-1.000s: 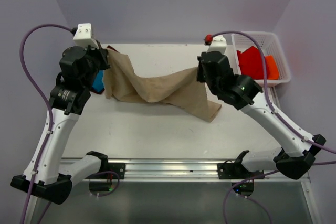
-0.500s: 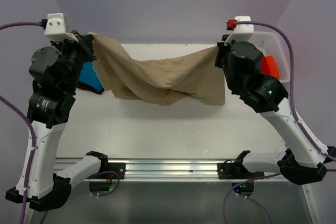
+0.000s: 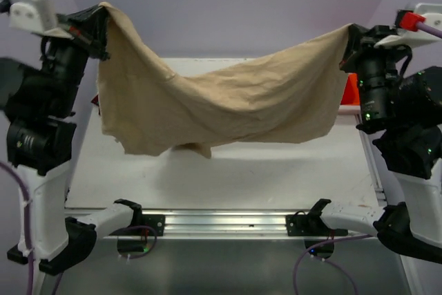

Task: Fold and stack the t-shirts
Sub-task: Flatten the tshirt out

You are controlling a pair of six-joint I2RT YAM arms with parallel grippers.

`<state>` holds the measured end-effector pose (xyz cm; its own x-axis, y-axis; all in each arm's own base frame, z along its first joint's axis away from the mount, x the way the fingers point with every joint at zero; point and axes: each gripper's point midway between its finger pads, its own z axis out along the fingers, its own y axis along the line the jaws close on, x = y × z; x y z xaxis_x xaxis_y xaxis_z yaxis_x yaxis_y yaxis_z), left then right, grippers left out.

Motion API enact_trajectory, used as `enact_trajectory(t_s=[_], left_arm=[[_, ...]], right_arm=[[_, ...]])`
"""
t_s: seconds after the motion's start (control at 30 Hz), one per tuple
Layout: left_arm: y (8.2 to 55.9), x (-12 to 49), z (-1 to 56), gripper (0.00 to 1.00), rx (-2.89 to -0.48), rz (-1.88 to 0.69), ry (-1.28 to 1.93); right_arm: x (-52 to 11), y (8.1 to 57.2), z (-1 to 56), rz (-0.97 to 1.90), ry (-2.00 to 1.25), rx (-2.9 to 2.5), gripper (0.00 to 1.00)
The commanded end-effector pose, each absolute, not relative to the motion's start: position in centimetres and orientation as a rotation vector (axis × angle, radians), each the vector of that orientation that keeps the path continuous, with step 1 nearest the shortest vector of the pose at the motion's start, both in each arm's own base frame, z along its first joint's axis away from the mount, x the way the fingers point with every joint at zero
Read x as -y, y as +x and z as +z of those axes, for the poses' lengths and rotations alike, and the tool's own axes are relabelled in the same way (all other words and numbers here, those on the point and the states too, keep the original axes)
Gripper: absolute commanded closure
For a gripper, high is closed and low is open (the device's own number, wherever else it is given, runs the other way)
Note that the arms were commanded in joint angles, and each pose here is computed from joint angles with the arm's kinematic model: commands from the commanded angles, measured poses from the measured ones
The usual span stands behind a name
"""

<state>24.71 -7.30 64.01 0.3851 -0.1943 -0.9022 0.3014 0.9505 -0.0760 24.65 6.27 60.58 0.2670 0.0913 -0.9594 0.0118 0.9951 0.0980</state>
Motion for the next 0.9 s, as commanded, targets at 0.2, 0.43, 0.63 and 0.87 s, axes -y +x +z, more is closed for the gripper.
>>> enact_trajectory(t_s=[0.2,0.43,0.63,0.87], left_arm=[[45.3,11.0,56.5,1.0,-1.405,-0.159,0.171],[47.2,7.6,56.5,1.0,-1.384,-0.117,0.12],[35.5,5.6,61.3,1.0,-1.224,-0.003,0.095],[26.5,3.2,57.8,1.0,-1.225,-0.027,0.039]], right_arm=[[-12.5,39.3,55.0,-0.138,-0.042,-1.511,1.0],[-10.2,43.2,54.8,-0.204,0.025,-1.493,1.0],[-6.4,36.5,57.0,-0.181,0.079,-1.39,1.0],[-5.9,31.3,52.0,-0.09,0.028,-1.49,1.0]])
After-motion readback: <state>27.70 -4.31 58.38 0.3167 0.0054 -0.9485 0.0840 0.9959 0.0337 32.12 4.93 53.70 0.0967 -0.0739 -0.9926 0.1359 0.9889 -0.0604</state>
